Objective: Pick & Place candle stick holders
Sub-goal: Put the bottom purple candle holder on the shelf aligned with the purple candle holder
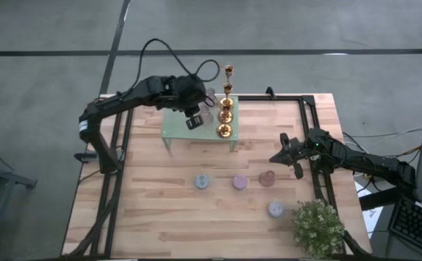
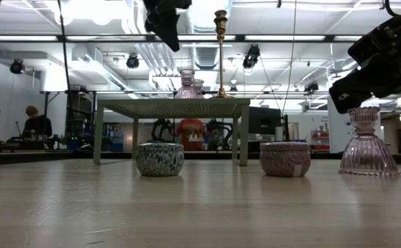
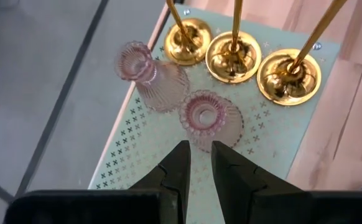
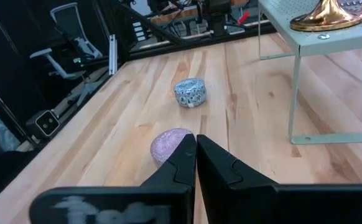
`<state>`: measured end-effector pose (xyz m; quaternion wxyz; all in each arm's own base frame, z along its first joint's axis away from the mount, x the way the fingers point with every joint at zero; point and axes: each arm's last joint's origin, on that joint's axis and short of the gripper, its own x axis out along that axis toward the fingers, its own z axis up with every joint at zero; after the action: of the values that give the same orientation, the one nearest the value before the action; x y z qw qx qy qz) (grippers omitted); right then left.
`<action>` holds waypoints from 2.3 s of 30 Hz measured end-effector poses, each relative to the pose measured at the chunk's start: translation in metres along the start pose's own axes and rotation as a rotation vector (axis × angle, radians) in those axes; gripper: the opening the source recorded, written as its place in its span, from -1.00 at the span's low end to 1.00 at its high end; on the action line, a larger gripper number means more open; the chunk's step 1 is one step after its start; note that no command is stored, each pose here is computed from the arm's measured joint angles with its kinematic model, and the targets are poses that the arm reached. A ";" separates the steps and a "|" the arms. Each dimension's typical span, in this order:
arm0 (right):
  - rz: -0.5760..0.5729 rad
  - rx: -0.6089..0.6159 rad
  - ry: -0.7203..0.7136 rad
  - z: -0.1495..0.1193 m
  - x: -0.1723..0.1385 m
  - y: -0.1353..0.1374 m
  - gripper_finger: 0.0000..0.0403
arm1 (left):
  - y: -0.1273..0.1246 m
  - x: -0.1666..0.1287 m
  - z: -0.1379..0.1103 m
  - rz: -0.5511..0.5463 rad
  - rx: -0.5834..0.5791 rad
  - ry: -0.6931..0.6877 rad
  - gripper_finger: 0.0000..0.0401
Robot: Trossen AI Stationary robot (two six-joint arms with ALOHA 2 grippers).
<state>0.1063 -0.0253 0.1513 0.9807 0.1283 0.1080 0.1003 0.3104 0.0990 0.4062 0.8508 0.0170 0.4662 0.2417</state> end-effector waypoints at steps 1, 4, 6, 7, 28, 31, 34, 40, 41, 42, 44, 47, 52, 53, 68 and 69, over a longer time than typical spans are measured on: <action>0.000 0.000 0.001 0.000 0.000 0.000 -0.96 | 0.000 0.001 -0.003 0.001 0.002 -0.013 -0.66; 0.000 0.000 0.001 0.000 0.000 0.000 -0.96 | -0.001 0.004 -0.014 0.002 -0.014 -0.078 -0.66; 0.000 0.000 0.000 0.000 0.000 0.000 -0.96 | -0.003 0.009 -0.023 -0.011 -0.029 -0.132 -0.66; 0.000 0.000 0.000 0.000 0.000 0.000 -0.96 | -0.004 0.012 -0.030 -0.012 -0.035 -0.153 -0.66; 0.000 -0.017 -0.001 0.000 0.000 0.000 -0.96 | -0.022 0.082 -0.120 -0.046 -0.207 -0.468 -0.78; 0.000 -0.017 -0.001 0.000 0.000 0.000 -0.96 | -0.024 0.084 -0.122 -0.076 -0.212 -0.465 -0.82; -0.001 -0.020 -0.001 0.000 0.000 0.000 -0.96 | -0.025 0.086 -0.124 -0.095 -0.223 -0.457 -0.85; -0.001 -0.025 -0.001 0.000 0.000 0.000 -0.96 | -0.028 0.094 -0.126 -0.101 -0.234 -0.468 -0.90; -0.002 -0.025 -0.002 0.000 0.000 0.000 -0.96 | -0.028 0.096 -0.125 -0.100 -0.235 -0.472 -0.90; -0.003 -0.025 -0.002 0.000 0.000 0.000 -0.96 | -0.028 0.099 -0.124 -0.100 -0.234 -0.466 -0.90; -0.003 -0.025 -0.002 0.000 0.000 0.000 -0.96 | -0.030 0.104 -0.123 -0.100 -0.233 -0.451 -0.90; -0.003 -0.025 -0.002 0.000 0.000 0.000 -0.96 | -0.031 0.108 -0.120 -0.100 -0.239 -0.445 -0.89; -0.003 -0.028 -0.002 0.000 0.000 0.000 -0.96 | -0.030 0.109 -0.115 -0.082 -0.225 -0.471 -0.89; -0.003 -0.028 -0.002 0.000 0.000 0.000 -0.96 | -0.029 0.109 -0.113 -0.080 -0.227 -0.477 -0.89; -0.003 -0.033 -0.001 0.000 0.000 0.000 -0.96 | -0.027 0.117 -0.111 0.002 -0.252 -0.492 -0.88; -0.003 -0.033 -0.001 0.000 0.000 0.000 -0.96 | -0.027 0.119 -0.111 0.002 -0.252 -0.489 -0.88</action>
<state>0.1064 -0.0254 0.1513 0.9829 0.1121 0.1061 0.1007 0.2860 0.1044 0.2432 0.9333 -0.0308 0.2134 0.2872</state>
